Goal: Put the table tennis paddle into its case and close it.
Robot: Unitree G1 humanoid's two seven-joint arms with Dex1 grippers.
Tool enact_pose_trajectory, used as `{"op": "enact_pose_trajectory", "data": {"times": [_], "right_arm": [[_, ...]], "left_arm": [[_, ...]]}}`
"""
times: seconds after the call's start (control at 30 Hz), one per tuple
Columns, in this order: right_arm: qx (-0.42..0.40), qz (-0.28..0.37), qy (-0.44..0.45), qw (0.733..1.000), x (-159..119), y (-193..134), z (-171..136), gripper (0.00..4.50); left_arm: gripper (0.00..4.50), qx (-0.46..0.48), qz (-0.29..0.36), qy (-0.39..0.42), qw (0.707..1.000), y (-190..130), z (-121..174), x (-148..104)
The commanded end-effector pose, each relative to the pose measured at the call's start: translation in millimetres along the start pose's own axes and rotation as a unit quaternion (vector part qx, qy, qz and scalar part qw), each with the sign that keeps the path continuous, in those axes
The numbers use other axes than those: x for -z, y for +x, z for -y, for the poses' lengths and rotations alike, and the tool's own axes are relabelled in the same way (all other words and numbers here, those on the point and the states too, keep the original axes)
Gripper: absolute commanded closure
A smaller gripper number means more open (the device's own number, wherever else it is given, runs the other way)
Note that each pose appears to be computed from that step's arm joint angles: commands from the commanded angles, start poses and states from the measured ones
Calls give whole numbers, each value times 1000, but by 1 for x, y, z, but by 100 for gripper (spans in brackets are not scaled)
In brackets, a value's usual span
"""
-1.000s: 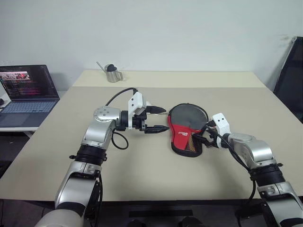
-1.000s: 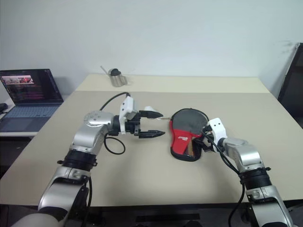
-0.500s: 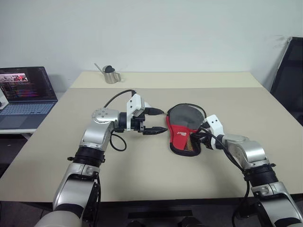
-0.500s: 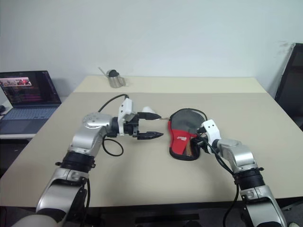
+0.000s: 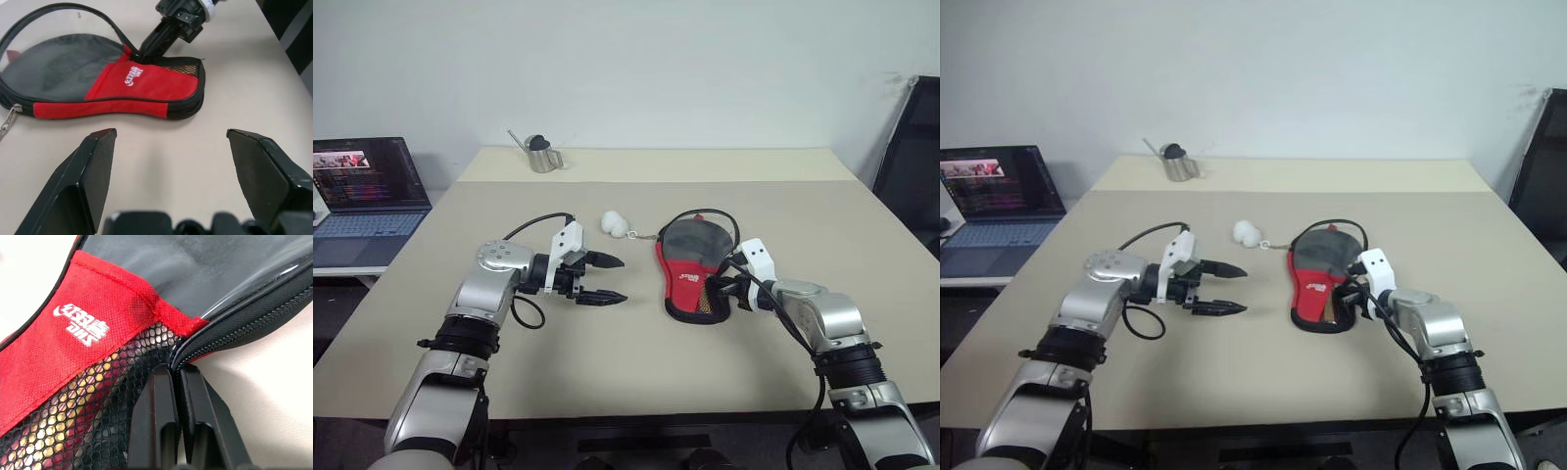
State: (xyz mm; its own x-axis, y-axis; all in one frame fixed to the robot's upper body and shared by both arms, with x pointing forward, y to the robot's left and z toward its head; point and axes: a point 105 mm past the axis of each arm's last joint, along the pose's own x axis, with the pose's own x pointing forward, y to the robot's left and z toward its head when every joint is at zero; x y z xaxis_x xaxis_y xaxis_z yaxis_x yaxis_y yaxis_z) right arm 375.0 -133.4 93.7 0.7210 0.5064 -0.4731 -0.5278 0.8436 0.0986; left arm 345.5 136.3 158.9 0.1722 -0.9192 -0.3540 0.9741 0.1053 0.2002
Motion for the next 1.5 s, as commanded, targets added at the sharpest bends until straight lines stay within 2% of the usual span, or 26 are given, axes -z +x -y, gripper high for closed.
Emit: {"op": "enact_pose_trajectory", "data": {"times": [0.03,0.9,1.5], "right_arm": [[-54,-6,4,999,5,1,-29,448],[-183,-34,-45,981,29,-29,-113,448],[-164,-57,-23,985,53,-54,-113,448]], "left_arm": [[55,29,0,15,999,-2,8,-9],[55,107,-40,4,993,-13,40,9],[55,127,-43,0,991,-9,44,12]]}}
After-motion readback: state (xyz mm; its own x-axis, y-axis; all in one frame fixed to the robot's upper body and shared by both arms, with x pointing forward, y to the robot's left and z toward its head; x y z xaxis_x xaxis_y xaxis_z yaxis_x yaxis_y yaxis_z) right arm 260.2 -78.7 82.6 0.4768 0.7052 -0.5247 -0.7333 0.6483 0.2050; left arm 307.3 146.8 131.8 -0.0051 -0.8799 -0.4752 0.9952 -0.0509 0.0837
